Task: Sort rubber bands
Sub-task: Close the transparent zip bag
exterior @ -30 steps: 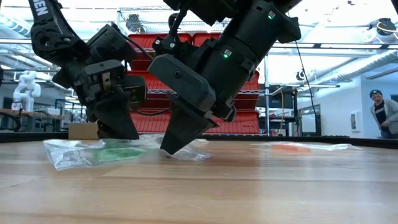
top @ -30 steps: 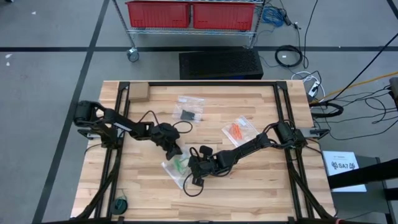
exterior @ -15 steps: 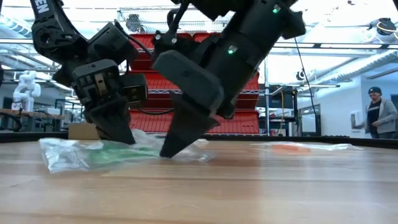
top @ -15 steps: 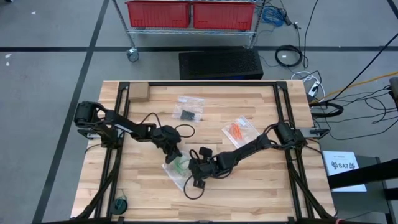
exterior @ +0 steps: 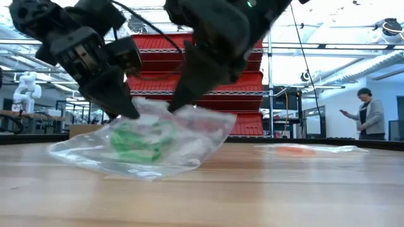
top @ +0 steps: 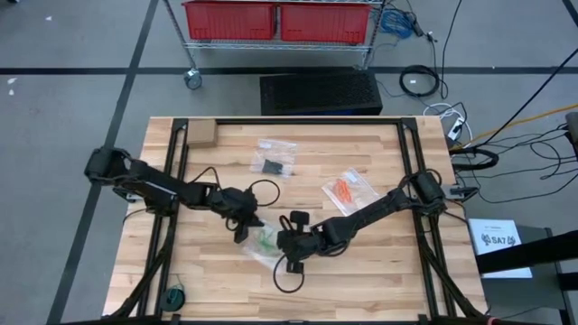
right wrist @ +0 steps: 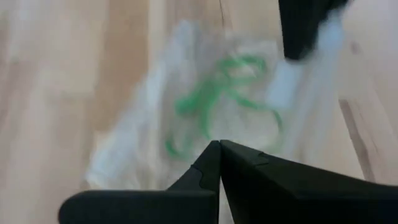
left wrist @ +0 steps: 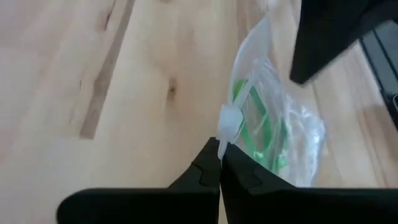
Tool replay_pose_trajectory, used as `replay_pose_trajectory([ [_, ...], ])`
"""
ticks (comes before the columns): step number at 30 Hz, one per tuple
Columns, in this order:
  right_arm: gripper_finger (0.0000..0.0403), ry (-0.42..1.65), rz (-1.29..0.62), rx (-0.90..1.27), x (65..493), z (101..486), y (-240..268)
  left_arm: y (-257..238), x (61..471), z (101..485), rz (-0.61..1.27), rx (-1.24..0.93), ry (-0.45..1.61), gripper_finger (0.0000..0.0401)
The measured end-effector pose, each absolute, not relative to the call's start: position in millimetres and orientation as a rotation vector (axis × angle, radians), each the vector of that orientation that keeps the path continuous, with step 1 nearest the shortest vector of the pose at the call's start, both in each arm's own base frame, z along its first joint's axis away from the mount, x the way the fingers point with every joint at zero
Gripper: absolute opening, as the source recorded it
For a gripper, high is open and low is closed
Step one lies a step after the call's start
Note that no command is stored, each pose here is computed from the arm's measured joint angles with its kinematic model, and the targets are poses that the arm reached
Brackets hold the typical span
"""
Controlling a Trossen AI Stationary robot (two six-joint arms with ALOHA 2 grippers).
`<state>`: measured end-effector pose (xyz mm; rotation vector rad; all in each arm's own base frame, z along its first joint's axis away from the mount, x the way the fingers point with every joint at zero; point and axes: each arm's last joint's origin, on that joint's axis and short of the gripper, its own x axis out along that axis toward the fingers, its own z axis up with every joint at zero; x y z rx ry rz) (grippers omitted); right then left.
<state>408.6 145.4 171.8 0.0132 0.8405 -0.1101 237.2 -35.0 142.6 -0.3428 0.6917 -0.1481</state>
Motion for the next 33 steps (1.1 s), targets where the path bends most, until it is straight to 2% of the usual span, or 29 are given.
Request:
replay_pose_trajectory([
  [8,0.0011,0.691,-0.149,0.092,426.5,182.7,125.4,-52.8,232.7,141.4,-0.115,-0.243,0.699,0.0001],
  [16,0.0082,0.650,-0.202,0.144,435.3,185.8,101.7,-61.4,231.1,142.3,-0.093,-0.185,0.678,0.0000],
  [21,0.0114,0.616,-0.159,0.155,438.6,189.3,102.3,-61.4,231.6,142.9,-0.078,-0.180,0.668,0.0000],
  [33,0.0106,0.623,-0.159,0.179,445.0,182.3,86.6,-61.9,232.2,144.3,-0.079,-0.180,0.655,0.0000],
])
